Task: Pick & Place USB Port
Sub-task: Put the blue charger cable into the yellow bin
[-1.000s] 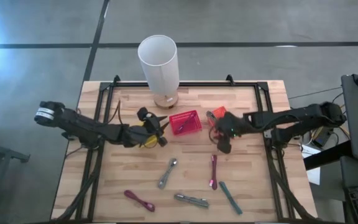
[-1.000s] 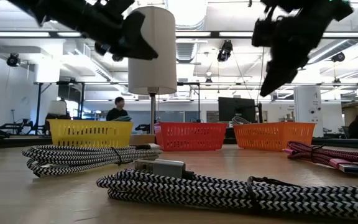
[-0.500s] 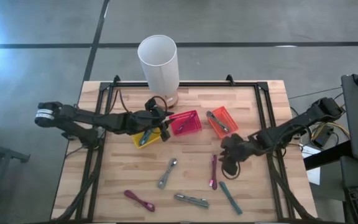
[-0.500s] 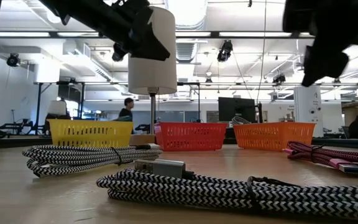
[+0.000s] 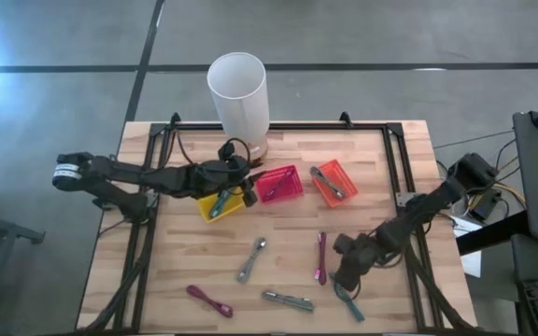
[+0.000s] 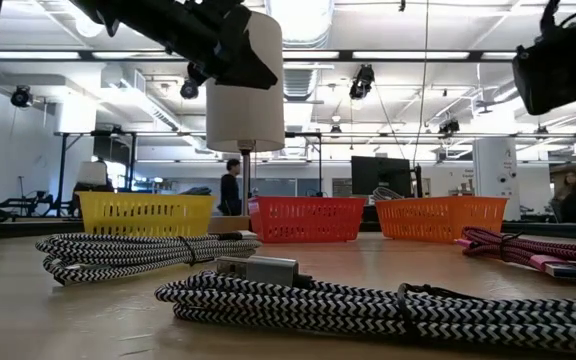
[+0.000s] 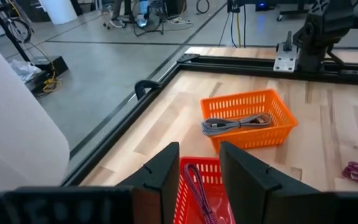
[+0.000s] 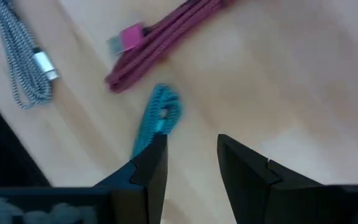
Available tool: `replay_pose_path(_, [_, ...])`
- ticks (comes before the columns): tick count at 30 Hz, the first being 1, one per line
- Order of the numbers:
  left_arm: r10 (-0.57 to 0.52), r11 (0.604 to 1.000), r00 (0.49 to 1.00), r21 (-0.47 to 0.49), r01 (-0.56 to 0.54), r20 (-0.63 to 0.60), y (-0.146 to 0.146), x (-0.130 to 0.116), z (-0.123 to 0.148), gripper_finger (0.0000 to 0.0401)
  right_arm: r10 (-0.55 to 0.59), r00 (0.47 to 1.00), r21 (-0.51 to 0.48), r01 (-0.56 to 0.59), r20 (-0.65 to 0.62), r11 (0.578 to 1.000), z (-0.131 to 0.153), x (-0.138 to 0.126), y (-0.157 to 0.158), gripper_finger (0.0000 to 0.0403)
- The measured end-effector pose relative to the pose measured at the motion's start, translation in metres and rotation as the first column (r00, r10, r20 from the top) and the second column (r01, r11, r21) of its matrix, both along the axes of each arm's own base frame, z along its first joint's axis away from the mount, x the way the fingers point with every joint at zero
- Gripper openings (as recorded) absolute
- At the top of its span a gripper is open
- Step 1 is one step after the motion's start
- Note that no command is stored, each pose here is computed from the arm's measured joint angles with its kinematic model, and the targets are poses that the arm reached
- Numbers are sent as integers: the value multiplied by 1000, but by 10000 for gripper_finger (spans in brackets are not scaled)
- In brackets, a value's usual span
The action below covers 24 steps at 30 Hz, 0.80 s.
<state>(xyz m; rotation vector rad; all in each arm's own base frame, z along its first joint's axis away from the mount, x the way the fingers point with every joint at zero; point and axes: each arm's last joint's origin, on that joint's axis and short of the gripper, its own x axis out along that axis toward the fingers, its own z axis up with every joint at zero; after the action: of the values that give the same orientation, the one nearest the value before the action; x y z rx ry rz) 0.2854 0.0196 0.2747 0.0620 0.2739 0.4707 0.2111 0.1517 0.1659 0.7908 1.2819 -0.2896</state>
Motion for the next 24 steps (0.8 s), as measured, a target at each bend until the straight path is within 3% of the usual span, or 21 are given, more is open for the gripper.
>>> replay_pose_path(14, [-12, 999, 1000, 51, 11, 23, 0, 2, 9, 122, 13, 998, -1, -13, -60, 1000, -10, 42, 34, 134])
replay_pose_path(20, [-22, 995, 1000, 94, 20, 21, 1, 4, 16, 122, 12, 971, -125, -43, -240, 991, -8, 44, 36, 134])
replay_pose_path(24, [-25, 994, 999, 106, 23, 26, 1, 5, 20, 122, 9, 967, -136, -45, -255, 990, -4, 49, 39, 134])
